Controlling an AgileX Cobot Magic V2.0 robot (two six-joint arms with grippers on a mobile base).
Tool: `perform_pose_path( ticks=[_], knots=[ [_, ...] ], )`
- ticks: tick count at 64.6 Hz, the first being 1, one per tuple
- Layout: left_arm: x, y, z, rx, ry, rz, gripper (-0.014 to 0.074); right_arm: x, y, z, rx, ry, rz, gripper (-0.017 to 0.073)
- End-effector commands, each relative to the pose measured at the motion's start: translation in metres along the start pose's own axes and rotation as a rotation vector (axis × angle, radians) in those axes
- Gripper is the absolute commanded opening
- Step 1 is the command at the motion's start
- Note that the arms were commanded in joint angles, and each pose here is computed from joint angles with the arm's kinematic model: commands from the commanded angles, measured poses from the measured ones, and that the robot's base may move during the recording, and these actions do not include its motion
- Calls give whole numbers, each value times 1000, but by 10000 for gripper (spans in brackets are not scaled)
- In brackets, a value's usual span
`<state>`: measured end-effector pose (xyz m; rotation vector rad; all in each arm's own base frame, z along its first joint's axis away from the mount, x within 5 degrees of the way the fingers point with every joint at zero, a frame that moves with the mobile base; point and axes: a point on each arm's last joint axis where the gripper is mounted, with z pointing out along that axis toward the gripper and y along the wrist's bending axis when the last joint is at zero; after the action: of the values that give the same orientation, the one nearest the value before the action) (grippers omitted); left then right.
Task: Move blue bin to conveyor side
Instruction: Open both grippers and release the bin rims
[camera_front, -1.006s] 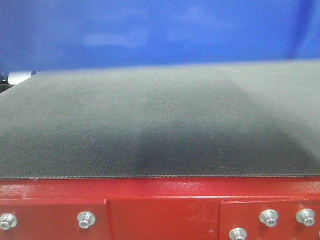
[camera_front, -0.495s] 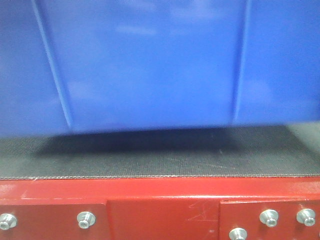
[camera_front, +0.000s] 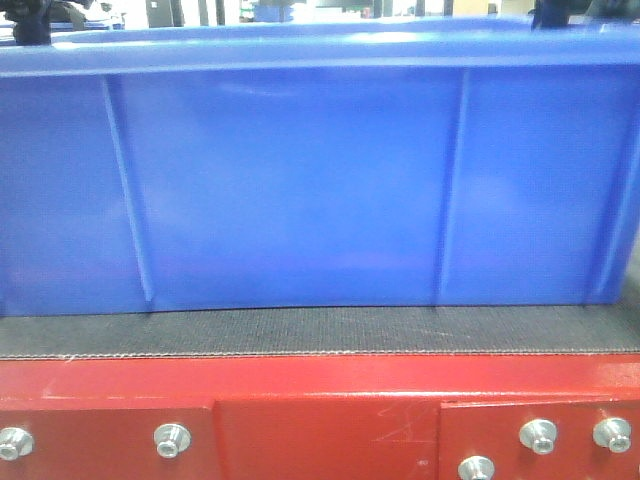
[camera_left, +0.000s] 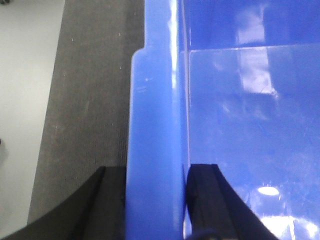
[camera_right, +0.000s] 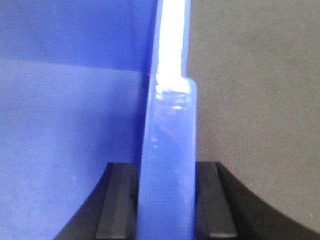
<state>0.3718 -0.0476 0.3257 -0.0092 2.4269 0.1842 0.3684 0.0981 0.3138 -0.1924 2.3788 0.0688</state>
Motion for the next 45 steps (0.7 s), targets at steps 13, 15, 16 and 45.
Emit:
perform_pose_path(
  ticks=[13, 15, 16, 45],
  knots=[
    [-16, -17, -12, 127, -153, -44, -19, -15, 17, -6, -93, -137, 28, -88],
    [-16, -17, -12, 127, -153, -44, -19, -15, 17, -6, -93, -137, 28, -88],
    [-16, -17, -12, 127, -153, -44, -19, -15, 17, -6, -93, -137, 28, -88],
    [-15, -19, -12, 143, -139, -64, 279, -15, 16, -6, -82, -136, 13, 75]
  ],
)
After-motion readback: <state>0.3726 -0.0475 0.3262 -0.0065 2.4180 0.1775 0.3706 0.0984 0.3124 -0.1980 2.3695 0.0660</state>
